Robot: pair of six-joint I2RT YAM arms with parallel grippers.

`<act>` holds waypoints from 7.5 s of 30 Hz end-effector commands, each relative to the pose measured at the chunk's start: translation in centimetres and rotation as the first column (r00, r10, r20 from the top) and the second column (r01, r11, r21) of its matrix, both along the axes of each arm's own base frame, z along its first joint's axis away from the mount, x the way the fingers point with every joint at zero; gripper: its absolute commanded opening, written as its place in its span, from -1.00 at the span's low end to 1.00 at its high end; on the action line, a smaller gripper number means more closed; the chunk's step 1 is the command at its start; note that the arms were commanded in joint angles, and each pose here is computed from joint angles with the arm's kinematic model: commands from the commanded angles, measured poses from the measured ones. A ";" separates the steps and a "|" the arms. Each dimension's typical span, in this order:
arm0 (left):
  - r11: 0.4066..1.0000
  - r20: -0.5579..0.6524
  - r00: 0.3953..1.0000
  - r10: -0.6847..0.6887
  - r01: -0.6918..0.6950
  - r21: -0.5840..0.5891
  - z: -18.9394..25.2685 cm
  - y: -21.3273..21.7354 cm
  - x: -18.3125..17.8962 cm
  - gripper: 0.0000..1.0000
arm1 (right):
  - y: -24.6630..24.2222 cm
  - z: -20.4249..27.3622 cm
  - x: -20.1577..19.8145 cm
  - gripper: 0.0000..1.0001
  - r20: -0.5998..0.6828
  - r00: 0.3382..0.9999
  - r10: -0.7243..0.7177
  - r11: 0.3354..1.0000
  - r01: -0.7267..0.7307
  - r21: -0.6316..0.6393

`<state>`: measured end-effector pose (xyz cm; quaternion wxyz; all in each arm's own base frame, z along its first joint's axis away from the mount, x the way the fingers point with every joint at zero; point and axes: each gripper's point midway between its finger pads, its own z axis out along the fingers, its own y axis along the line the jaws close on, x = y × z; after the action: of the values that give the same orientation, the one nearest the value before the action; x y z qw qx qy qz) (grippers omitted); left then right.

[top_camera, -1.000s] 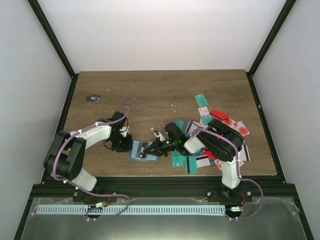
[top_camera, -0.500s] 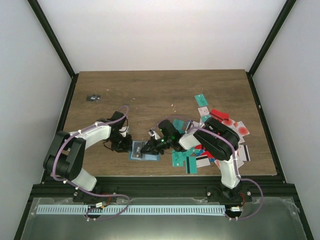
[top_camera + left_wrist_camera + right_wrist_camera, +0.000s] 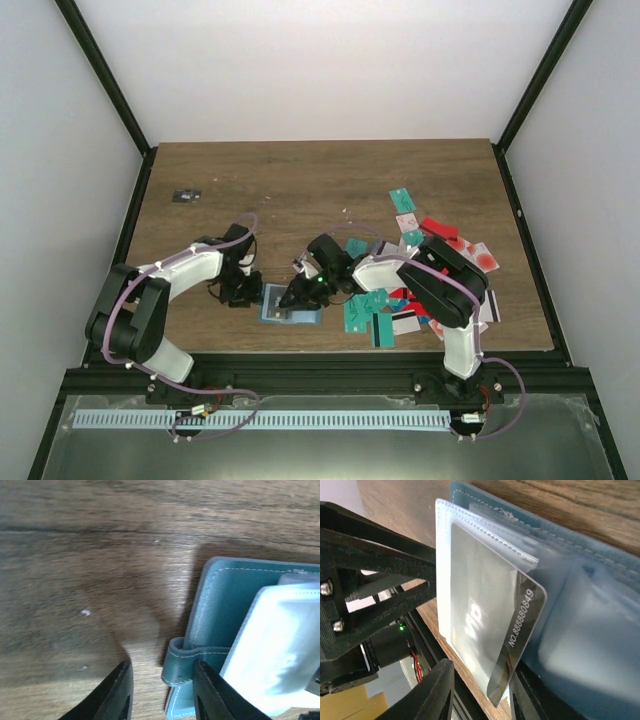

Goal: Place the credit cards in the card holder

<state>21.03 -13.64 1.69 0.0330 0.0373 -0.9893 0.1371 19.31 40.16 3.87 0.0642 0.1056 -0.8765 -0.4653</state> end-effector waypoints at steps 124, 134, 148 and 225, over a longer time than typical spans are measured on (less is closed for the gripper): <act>0.726 0.088 0.770 -0.632 0.628 -0.281 -1.3 -30.7 -6.1 -0.32 | -23.9 -2.9 -9.2 0.66 -0.094 0.732 -0.675 0.714 0.615 -0.336; 0.724 0.081 0.767 -0.636 0.630 -0.281 -1.5 -30.7 -6.5 -0.32 | -24.3 -3.1 -8.8 0.38 -0.073 0.721 -0.689 0.696 0.631 -0.341; 0.727 0.069 0.769 -0.635 0.626 -0.282 -2.0 -30.7 -6.6 -0.32 | -24.2 -1.7 -8.6 -0.32 -0.053 0.736 -0.675 0.707 0.625 -0.332; 0.609 0.571 0.732 0.372 0.272 -0.745 37.4 -13.5 3.4 0.73 | -14.4 36.8 4.1 -0.99 0.281 0.647 -0.709 0.609 0.362 0.705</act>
<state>25.03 -25.86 35.73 -0.3182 0.0119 -0.8181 0.4789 24.12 24.94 34.62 -0.3484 -0.0787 -0.7199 -0.5951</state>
